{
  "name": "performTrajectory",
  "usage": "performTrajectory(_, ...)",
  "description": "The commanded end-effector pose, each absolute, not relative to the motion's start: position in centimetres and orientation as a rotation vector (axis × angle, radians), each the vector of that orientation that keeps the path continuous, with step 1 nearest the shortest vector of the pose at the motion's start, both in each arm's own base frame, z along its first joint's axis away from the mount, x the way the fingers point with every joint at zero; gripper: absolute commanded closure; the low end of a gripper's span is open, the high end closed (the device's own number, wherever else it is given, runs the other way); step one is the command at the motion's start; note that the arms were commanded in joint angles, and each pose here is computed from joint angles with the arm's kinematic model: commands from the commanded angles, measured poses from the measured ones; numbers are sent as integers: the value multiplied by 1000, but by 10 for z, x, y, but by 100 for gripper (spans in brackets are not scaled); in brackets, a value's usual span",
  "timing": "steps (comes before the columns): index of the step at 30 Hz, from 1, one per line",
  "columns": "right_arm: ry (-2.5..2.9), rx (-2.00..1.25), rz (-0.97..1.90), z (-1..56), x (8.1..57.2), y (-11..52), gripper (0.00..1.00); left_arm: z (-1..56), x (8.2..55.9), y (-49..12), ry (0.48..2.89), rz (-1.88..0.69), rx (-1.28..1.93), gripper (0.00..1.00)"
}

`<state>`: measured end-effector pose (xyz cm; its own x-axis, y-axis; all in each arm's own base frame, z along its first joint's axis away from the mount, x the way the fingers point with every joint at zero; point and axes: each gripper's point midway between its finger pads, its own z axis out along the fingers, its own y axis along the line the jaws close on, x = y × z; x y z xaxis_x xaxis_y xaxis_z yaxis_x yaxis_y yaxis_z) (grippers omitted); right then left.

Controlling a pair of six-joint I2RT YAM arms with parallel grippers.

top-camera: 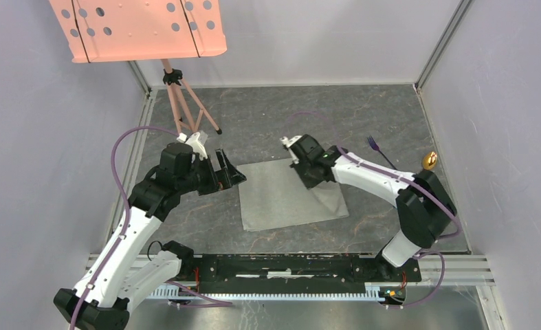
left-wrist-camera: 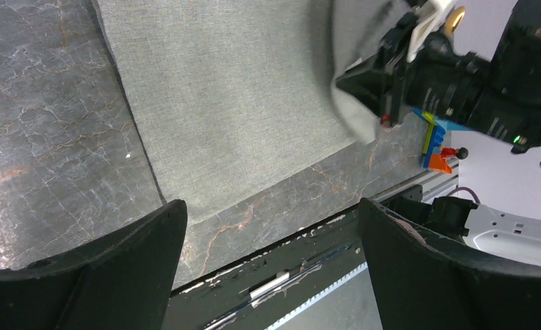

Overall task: Fold the napkin into a case and place the utensils inside
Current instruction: Fold the rectangle-folded napkin at the center of the board.

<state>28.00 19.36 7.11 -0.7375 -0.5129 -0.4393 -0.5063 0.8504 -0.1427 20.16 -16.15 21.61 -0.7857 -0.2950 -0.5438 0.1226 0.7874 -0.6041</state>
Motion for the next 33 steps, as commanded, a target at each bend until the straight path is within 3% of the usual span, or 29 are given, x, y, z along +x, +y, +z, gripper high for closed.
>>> performTrajectory(1,2473,-775,328,86,273,290,100,220,201,-160,2309,-846,-125,0)
performTrajectory(9,2450,-826,601,90,253,372,100,217,196,-153,2314,-812,-146,0)
performTrajectory(33,2518,-733,756,72,250,410,100,223,192,-146,2295,-786,-152,0)
